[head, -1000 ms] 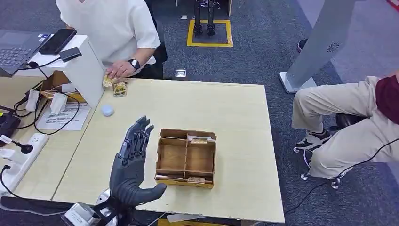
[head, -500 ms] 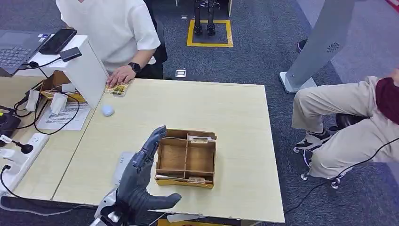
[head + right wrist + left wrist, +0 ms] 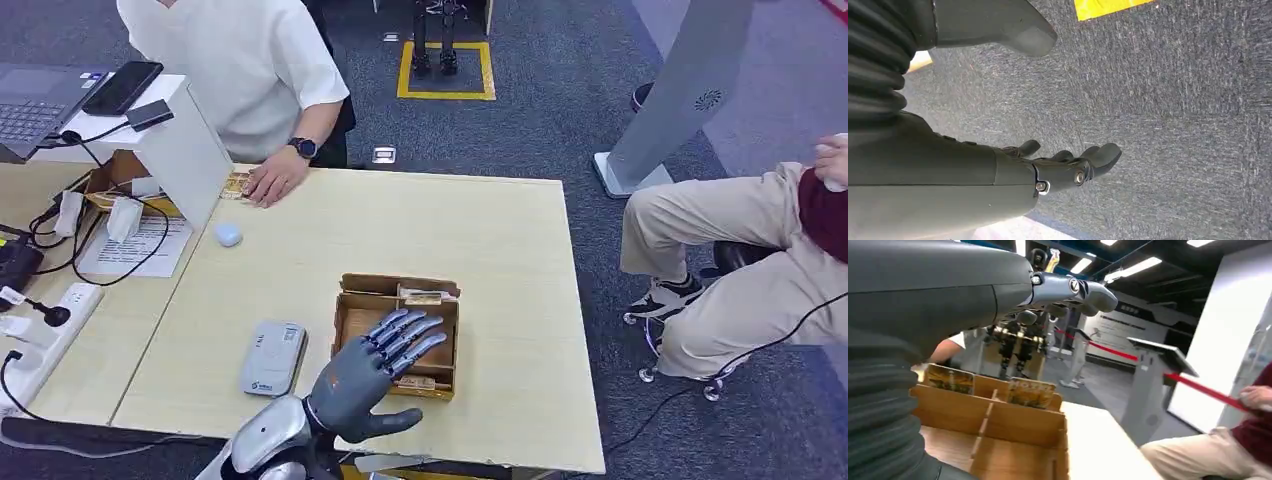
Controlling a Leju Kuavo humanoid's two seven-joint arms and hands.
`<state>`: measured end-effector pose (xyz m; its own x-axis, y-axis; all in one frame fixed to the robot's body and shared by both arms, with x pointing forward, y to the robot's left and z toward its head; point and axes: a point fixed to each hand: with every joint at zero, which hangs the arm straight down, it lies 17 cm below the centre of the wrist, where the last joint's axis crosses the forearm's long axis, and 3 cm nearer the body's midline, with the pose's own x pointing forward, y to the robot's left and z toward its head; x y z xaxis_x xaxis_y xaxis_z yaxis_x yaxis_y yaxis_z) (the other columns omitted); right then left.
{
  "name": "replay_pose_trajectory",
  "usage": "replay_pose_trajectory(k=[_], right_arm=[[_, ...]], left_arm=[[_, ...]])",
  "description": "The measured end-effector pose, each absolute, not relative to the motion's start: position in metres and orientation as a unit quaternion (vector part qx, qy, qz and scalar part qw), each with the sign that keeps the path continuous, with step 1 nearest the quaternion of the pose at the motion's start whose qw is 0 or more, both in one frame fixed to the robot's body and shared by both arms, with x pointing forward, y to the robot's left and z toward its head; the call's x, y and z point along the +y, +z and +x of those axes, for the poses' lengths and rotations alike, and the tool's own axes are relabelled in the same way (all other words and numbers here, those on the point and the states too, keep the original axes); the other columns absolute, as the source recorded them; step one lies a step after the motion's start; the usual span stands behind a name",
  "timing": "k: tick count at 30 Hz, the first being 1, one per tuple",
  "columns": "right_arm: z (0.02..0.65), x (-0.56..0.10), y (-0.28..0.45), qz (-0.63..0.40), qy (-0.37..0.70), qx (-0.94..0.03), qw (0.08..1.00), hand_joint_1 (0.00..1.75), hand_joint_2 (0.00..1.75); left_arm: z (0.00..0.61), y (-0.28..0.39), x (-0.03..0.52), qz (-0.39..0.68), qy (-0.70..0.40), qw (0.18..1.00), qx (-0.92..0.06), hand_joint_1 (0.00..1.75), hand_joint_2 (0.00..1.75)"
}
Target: Pass the card to the sensor for recognition and then transmit it.
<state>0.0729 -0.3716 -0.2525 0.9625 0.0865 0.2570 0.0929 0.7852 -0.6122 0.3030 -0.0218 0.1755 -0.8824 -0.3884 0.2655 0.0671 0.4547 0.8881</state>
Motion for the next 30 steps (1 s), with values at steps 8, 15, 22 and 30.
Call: replay_pose_trajectory(k=[8, 15, 22, 30], right_arm=[[0.070, -0.372, -0.253, -0.328, -0.005, -0.130, 0.936, 0.00, 1.75], [0.070, -0.371, -0.253, -0.327, -0.005, -0.129, 0.936, 0.00, 1.75], [0.070, -0.371, -0.253, -0.328, -0.007, -0.131, 0.936, 0.00, 1.75], [0.070, -0.371, -0.253, -0.328, -0.007, -0.130, 0.936, 0.00, 1.75]], left_arm=[[0.326, 0.150, -0.013, 0.203, -0.559, 0.206, -0.777, 0.00, 1.75], [0.333, 0.136, -0.006, 0.227, -0.574, 0.204, -0.760, 0.00, 1.75], [0.338, 0.130, -0.002, 0.244, -0.581, 0.205, -0.749, 0.00, 1.75], [0.341, 0.123, 0.002, 0.261, -0.590, 0.199, -0.738, 0.00, 1.75]])
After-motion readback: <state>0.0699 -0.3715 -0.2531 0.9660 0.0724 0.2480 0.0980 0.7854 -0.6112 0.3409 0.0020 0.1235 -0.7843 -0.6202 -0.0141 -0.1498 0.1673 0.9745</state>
